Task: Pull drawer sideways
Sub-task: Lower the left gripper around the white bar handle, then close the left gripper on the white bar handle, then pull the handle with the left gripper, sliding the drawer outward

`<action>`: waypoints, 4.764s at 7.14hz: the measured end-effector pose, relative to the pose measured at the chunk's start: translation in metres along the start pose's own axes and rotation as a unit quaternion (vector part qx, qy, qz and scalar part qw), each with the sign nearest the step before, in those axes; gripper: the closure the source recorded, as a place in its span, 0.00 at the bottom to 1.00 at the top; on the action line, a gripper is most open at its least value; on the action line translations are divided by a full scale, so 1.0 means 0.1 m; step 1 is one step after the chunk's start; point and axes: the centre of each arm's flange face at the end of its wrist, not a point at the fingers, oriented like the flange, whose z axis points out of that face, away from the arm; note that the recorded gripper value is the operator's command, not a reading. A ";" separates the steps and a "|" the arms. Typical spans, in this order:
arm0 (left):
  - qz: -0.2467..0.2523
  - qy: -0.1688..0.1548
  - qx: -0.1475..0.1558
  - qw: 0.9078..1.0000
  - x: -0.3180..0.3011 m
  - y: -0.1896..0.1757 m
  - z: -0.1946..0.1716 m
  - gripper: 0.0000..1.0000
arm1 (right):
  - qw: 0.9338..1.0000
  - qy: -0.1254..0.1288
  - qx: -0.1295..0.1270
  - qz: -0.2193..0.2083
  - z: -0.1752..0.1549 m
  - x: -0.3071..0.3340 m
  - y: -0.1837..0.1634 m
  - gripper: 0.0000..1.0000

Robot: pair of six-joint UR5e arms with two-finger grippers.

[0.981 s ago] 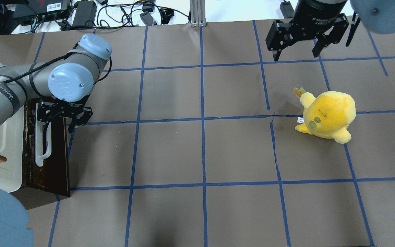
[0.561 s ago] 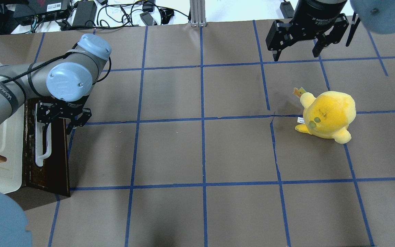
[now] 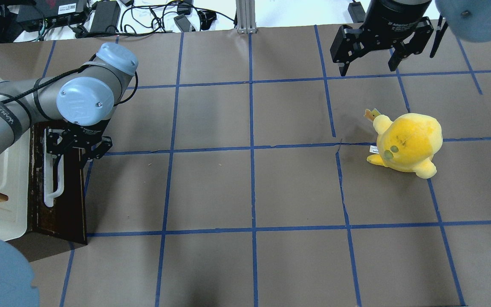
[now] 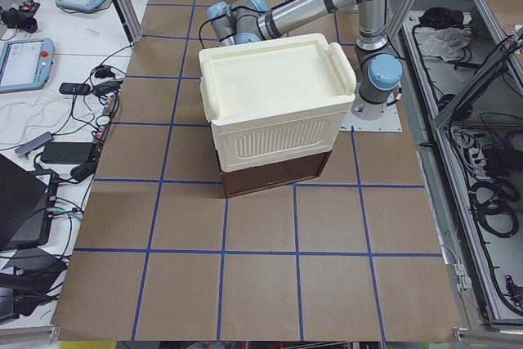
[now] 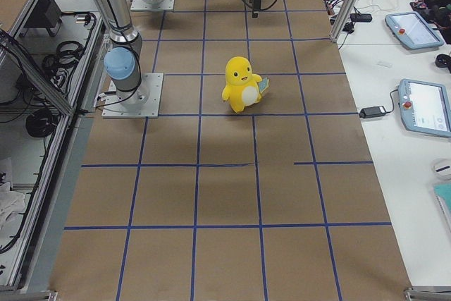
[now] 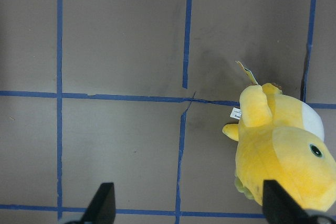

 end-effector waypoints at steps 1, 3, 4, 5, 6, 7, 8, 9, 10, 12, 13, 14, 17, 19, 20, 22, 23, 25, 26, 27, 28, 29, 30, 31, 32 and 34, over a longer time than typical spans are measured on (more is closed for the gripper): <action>-0.001 0.000 -0.003 1.000 -0.03 -0.01 0.01 0.51 | 1.000 0.000 0.000 0.000 0.00 0.00 0.00 0.00; -0.005 0.001 -0.006 1.000 -0.09 -0.03 0.04 0.55 | 1.000 0.000 0.000 0.000 0.00 0.00 0.00 0.00; -0.007 0.002 -0.006 1.000 -0.10 -0.03 0.03 0.59 | 1.000 0.000 0.000 0.000 0.00 0.00 0.00 0.00; -0.010 0.003 -0.004 1.000 -0.12 -0.03 0.02 0.67 | 1.000 0.000 0.000 0.000 0.00 0.00 0.00 0.00; -0.012 0.005 -0.003 1.000 -0.13 -0.04 0.01 0.73 | 1.000 0.000 0.000 0.000 0.00 0.00 0.00 0.00; -0.013 0.005 -0.002 1.000 -0.13 -0.04 0.01 0.86 | 1.000 0.000 0.000 0.000 0.00 0.00 0.00 0.00; -0.013 0.005 -0.002 1.000 -0.14 -0.03 0.00 0.95 | 1.000 0.000 0.000 0.000 0.00 0.00 0.00 0.00; -0.013 0.005 -0.002 1.000 -0.16 -0.02 -0.01 1.00 | 1.000 0.000 0.000 0.000 0.00 0.00 0.00 0.00; -0.012 0.005 -0.003 1.000 -0.17 -0.01 -0.02 1.00 | 1.000 0.000 0.000 0.000 0.00 0.00 0.00 0.00; -0.011 0.005 -0.004 1.000 -0.19 0.01 -0.04 1.00 | 1.000 0.000 0.000 0.000 0.00 0.00 0.00 0.00; -0.013 0.005 -0.004 1.000 -0.19 0.01 -0.05 1.00 | 1.000 0.000 0.000 0.000 0.00 0.00 0.00 0.00; -0.015 0.004 -0.004 1.000 -0.17 0.01 -0.05 1.00 | 1.000 0.000 0.000 0.000 0.00 0.00 0.00 0.00; -0.018 0.002 -0.007 1.000 -0.11 -0.01 -0.02 1.00 | 1.000 0.000 0.000 0.000 0.00 0.00 0.00 0.00; -0.020 0.004 -0.007 1.000 -0.09 -0.01 -0.04 1.00 | 1.000 0.000 0.000 0.000 0.00 0.00 0.00 0.00; -0.022 0.005 -0.006 1.000 -0.07 0.00 -0.05 1.00 | 1.000 0.000 0.000 0.000 0.00 0.00 0.00 0.00; -0.023 0.005 -0.003 1.000 -0.02 0.02 -0.09 1.00 | 1.000 0.000 0.000 0.000 0.00 0.00 0.00 0.00; -0.023 0.005 -0.002 1.000 -0.02 0.03 -0.09 1.00 | 1.000 0.000 0.000 0.000 0.00 0.00 0.00 0.00; -0.025 0.005 0.002 1.000 -0.05 0.05 -0.12 1.00 | 1.000 0.000 0.000 0.000 0.00 0.00 0.00 0.00; -0.026 0.005 0.003 1.000 -0.07 0.06 -0.14 1.00 | 1.000 0.000 0.000 0.000 0.00 0.00 0.00 0.00; -0.026 0.005 0.004 1.000 -0.08 0.07 -0.14 1.00 | 1.000 0.000 0.000 0.000 0.00 0.00 0.00 0.00; -0.025 0.005 0.003 1.000 -0.07 0.07 -0.14 1.00 | 1.000 0.000 0.000 0.000 0.00 0.00 0.00 0.00; -0.024 0.006 0.004 1.000 -0.04 0.07 -0.15 1.00 | 1.000 0.000 0.000 0.000 0.00 0.00 0.00 0.00; -0.023 0.006 0.005 1.000 -0.03 0.08 -0.16 1.00 | 1.000 0.000 0.000 0.000 0.00 0.00 0.00 0.00; -0.025 0.006 0.006 1.000 0.00 0.09 -0.17 1.00 | 1.000 0.001 0.000 0.000 0.00 0.00 0.00 0.00; -0.028 0.006 0.008 1.000 0.03 0.12 -0.20 1.00 | 1.000 0.000 0.000 0.000 0.00 0.00 0.00 0.00; -0.031 0.006 0.012 0.999 0.08 0.15 -0.25 1.00 | 1.000 0.000 0.000 0.000 0.00 0.00 0.00 0.00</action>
